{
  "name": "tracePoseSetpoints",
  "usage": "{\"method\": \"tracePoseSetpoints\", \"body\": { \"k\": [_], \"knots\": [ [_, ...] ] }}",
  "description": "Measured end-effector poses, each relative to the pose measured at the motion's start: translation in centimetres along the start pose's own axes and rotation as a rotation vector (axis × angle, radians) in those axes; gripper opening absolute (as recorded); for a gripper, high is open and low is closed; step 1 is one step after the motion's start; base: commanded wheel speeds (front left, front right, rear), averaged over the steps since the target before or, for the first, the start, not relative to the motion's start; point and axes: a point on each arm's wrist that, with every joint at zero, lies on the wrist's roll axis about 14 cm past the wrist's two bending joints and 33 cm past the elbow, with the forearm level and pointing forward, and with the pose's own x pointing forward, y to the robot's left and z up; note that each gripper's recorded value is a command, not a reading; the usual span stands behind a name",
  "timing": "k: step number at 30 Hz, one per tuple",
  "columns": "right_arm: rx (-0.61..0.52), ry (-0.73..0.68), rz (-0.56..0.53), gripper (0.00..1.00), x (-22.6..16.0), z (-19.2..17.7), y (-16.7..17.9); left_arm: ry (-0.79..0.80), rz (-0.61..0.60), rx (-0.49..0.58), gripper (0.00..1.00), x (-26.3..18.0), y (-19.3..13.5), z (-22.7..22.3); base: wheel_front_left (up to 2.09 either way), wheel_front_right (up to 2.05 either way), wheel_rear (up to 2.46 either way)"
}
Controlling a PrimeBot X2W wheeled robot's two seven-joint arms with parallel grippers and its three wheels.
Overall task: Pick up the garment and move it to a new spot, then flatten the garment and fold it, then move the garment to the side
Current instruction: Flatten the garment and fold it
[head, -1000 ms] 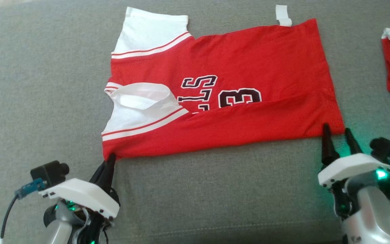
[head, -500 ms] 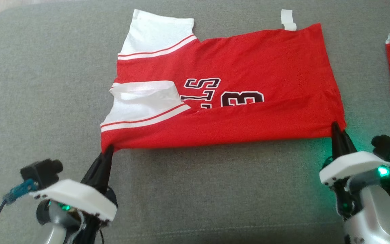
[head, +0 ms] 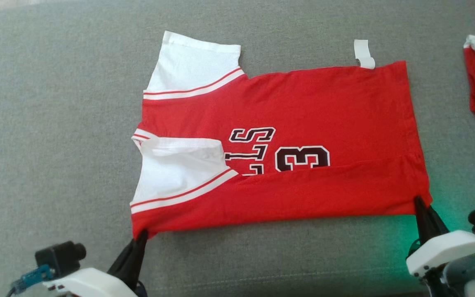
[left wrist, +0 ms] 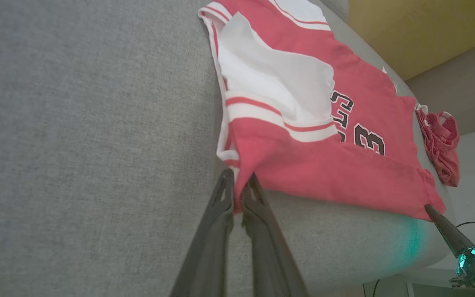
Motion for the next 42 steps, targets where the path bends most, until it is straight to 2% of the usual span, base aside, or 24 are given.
{"method": "tracePoseSetpoints", "body": {
  "k": [1, 2, 3, 4, 5, 9, 13, 16, 21, 26, 30, 35, 42],
  "knots": [
    [0.004, -0.002, 0.001, 0.00, 0.0, 0.0, 0.0, 0.008, 0.001, -0.010, 0.00, 0.1, 0.0, -0.3, 0.00, 0.00, 0.00],
    [0.005, -0.005, 0.000, 0.30, -0.1, 0.1, 0.0, 0.015, 0.006, -0.014, 0.00, 0.2, 0.1, -0.5, 0.00, 0.00, 0.00],
    [0.005, -0.007, 0.000, 0.58, -0.1, 0.1, 0.0, 0.022, 0.012, -0.015, 0.22, 0.3, 0.3, -0.8, 0.00, 0.00, 0.00],
    [0.006, -0.011, -0.001, 0.99, -0.2, 0.2, -0.1, 0.029, 0.020, -0.014, 0.48, 0.4, 0.5, -1.0, 0.00, 0.00, 0.00],
    [0.007, -0.024, -0.003, 1.00, -0.2, 0.4, -0.1, 0.035, 0.026, -0.013, 1.00, 0.5, 0.7, -1.2, 0.00, 0.00, 0.00],
    [0.008, -0.062, -0.022, 1.00, -0.4, 1.0, -0.8, 0.015, 0.008, 0.011, 1.00, 1.5, 0.5, -0.4, 0.00, 0.00, 0.00],
    [-0.022, -0.110, -0.038, 1.00, -0.4, 2.2, -1.1, -0.043, -0.031, 0.145, 1.00, 3.4, 0.2, 3.1, 0.00, 0.00, 0.00],
    [-0.044, -0.173, -0.028, 1.00, 0.1, 4.3, -0.6, -0.084, -0.102, 0.262, 1.00, 5.6, -1.5, 6.7, 0.00, 0.00, 0.00],
    [-0.097, -0.256, 0.043, 1.00, 2.0, 7.8, 2.3, -0.090, -0.231, 0.432, 1.00, 9.9, -5.3, 11.5, 0.00, 0.00, 0.00],
    [-0.163, -0.303, 0.137, 1.00, 4.6, 10.2, 6.0, -0.016, -0.236, 0.580, 1.00, 16.2, -6.1, 15.7, 0.00, 0.00, 0.00],
    [-0.189, -0.317, 0.161, 1.00, 5.9, 10.9, 6.9, 0.081, -0.217, 0.624, 1.00, 20.0, -6.1, 15.9, 0.00, 0.00, 0.00],
    [-0.194, -0.295, 0.150, 1.00, 6.9, 10.1, 6.3, 0.190, -0.177, 0.648, 1.00, 23.8, -4.8, 14.1, 0.00, 0.00, 0.00],
    [-0.206, -0.288, 0.131, 1.00, 7.2, 9.8, 5.4, 0.258, -0.108, 0.672, 1.00, 26.7, -3.2, 13.2, 0.00, 0.00, 0.00]
  ]
}}
